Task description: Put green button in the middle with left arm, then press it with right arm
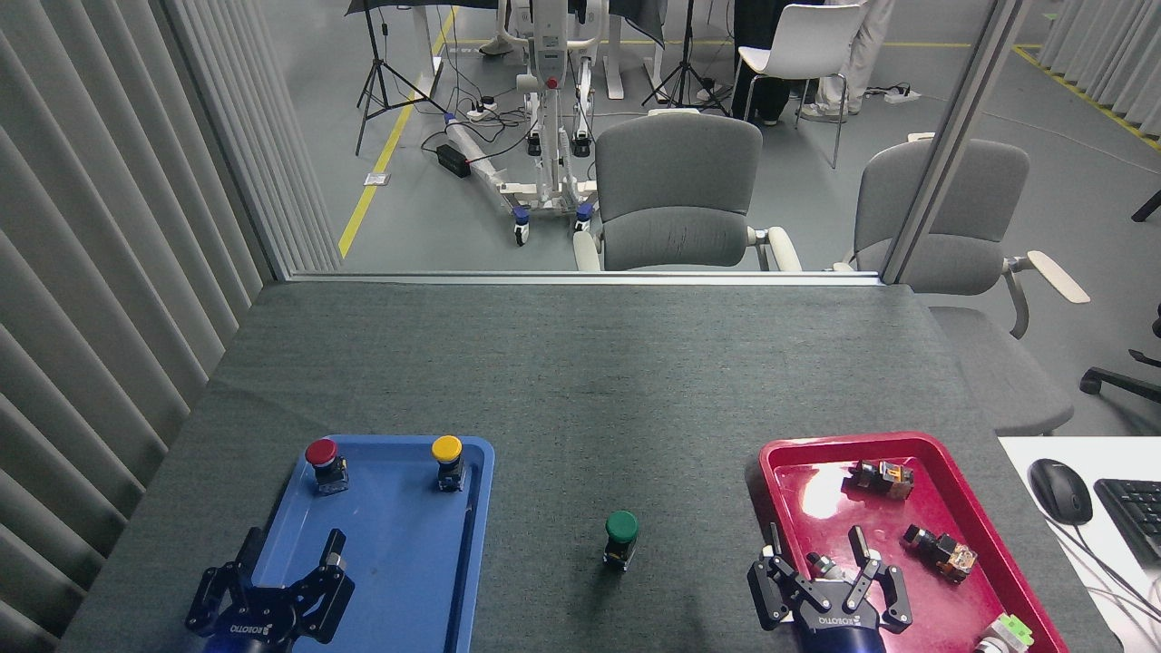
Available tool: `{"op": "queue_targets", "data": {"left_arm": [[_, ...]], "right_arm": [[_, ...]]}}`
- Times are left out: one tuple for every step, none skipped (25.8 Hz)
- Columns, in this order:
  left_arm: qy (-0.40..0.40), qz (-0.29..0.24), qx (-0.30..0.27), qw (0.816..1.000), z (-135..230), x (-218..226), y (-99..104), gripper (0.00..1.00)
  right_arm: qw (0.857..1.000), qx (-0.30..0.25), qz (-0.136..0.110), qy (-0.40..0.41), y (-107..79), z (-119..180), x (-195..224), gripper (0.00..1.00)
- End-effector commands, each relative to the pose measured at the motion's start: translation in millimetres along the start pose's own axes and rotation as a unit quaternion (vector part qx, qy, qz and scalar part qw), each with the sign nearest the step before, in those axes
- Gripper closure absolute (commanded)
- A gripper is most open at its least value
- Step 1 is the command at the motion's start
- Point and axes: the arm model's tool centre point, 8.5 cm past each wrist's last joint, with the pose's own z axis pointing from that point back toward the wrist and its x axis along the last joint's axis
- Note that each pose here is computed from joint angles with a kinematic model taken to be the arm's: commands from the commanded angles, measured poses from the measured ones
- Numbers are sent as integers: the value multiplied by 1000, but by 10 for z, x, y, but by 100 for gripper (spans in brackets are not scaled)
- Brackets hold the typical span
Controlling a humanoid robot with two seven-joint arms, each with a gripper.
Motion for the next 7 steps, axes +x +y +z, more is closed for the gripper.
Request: {"op": "queue_targets", "data": {"left_arm": [[-2,1,-3,1000,21,2,-17,1],[-2,1,-3,1000,28,-2,-19,1],[-1,1,-3,1000,28,-4,-19,1],[-2,1,-3,1000,28,-2,-19,1],[-2,1,-3,1000,28,-2,-19,1],[-1,1,-4,1000,34,-4,-23,1],[-2,1,-4,1000,34,-3,-23,1]], "right_arm": [[1000,0,0,0,0,0,-2,1],[1000,0,0,0,0,0,-2,1],[1000,0,0,0,0,0,-2,1],[1000,1,0,0,2,0,-2,1],[1000,0,0,0,0,0,-2,1],[1000,0,0,0,0,0,-2,1],[1000,0,0,0,0,0,-2,1]]}}
